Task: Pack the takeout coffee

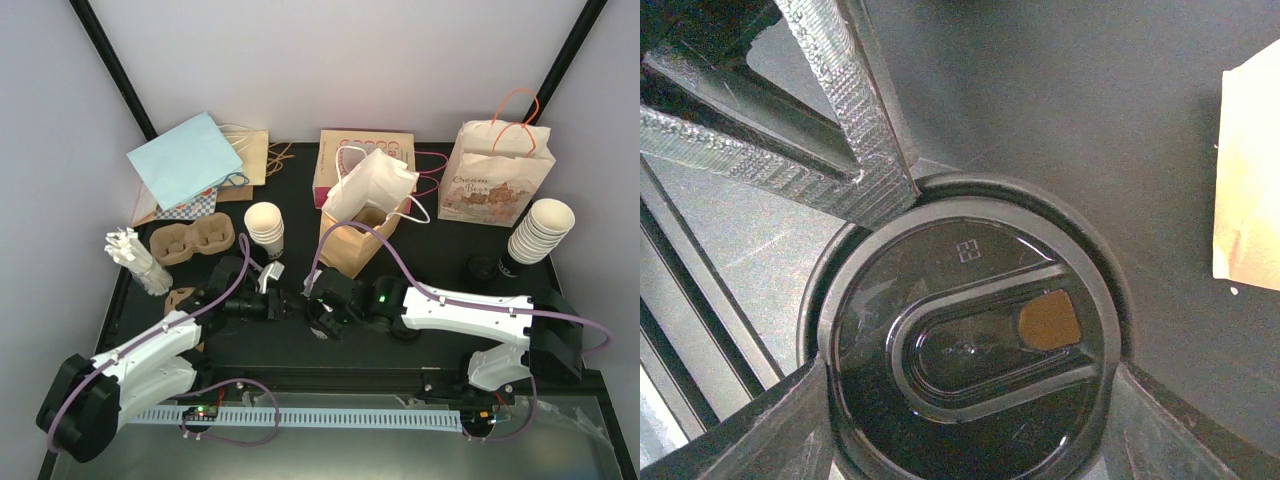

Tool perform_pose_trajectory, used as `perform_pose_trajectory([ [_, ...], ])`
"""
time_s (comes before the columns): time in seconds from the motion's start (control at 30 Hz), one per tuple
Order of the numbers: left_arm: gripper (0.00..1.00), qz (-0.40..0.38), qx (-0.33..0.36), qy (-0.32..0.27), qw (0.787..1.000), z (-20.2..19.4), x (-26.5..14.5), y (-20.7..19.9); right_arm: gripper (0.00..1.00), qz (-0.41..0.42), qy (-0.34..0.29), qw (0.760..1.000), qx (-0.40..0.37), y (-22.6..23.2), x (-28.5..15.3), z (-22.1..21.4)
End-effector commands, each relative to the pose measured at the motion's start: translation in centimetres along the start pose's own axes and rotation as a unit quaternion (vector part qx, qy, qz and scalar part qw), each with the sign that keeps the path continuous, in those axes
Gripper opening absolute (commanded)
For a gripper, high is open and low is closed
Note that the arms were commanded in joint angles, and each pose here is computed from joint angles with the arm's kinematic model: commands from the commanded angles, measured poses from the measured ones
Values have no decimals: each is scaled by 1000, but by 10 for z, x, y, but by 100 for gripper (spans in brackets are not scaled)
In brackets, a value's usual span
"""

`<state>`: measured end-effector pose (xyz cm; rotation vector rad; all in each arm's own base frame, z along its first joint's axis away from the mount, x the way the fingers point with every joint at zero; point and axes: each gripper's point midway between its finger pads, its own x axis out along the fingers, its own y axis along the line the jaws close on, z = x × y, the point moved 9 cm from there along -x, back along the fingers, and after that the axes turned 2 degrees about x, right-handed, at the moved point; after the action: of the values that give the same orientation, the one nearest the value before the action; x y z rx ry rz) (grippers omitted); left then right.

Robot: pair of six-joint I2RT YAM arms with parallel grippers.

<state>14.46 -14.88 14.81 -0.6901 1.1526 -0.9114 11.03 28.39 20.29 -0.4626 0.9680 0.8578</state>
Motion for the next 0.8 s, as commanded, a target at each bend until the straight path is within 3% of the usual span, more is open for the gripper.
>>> perform_pose_trajectory([
  [0.0, 33, 26, -15, 18, 999, -5, 4, 12, 61, 15, 73, 997, -20, 5, 15, -25],
  [0.77, 29, 102, -17, 38, 994, -8, 10, 20, 61, 7, 71, 997, -28, 7, 16, -23],
])
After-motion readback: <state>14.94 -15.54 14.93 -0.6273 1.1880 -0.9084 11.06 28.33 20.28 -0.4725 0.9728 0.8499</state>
